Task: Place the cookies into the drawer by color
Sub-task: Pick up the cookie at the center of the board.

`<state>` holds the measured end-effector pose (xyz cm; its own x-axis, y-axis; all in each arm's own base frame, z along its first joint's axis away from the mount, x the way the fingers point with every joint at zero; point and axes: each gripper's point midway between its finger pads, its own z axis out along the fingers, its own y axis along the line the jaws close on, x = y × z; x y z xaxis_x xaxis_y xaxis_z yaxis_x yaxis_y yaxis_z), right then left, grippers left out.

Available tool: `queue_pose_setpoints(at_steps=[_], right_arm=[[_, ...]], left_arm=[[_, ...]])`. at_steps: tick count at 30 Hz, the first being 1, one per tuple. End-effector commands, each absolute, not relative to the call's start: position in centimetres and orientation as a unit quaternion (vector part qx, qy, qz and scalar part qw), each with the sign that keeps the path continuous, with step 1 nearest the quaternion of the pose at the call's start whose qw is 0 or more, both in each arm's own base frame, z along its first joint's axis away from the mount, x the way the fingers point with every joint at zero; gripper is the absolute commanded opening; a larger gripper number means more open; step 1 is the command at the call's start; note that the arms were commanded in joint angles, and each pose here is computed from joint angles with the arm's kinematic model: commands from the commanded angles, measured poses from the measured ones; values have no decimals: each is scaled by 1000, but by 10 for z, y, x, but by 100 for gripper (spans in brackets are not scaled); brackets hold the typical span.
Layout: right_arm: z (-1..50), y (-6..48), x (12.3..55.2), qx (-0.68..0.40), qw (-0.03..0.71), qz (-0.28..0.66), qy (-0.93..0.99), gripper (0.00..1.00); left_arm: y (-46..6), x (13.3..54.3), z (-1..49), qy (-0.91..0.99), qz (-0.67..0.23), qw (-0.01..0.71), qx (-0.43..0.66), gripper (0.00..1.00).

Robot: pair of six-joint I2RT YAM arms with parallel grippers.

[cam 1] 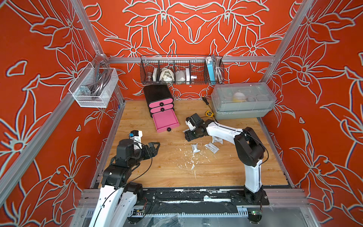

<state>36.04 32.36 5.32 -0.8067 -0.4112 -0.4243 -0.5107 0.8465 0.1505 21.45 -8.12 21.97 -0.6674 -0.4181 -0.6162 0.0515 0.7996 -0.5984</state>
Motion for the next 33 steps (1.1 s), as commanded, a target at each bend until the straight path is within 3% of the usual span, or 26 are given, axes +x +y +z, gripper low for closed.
queue_pose_setpoints(at_steps=[1,5,9,13,21,27,33], right_arm=[[42,325,365,-249,179,105,946,78],[29,324,374,-243,174,73,951,77],[19,324,375,-239,166,66,954,66],[13,315,375,-235,165,44,957,48],[37,313,375,-230,198,55,951,30],[99,326,376,-204,257,115,937,27],[141,375,372,-204,286,178,919,27]], left_arm=[[-93,214,230,852,-329,400,-71,85],[-91,213,230,852,-324,405,-75,86],[-88,214,229,853,-316,407,-83,86],[-86,214,228,854,-313,407,-85,86],[-84,214,229,852,-308,414,-90,87],[-81,214,229,852,-303,416,-96,87],[-71,214,229,851,-281,428,-115,87]])
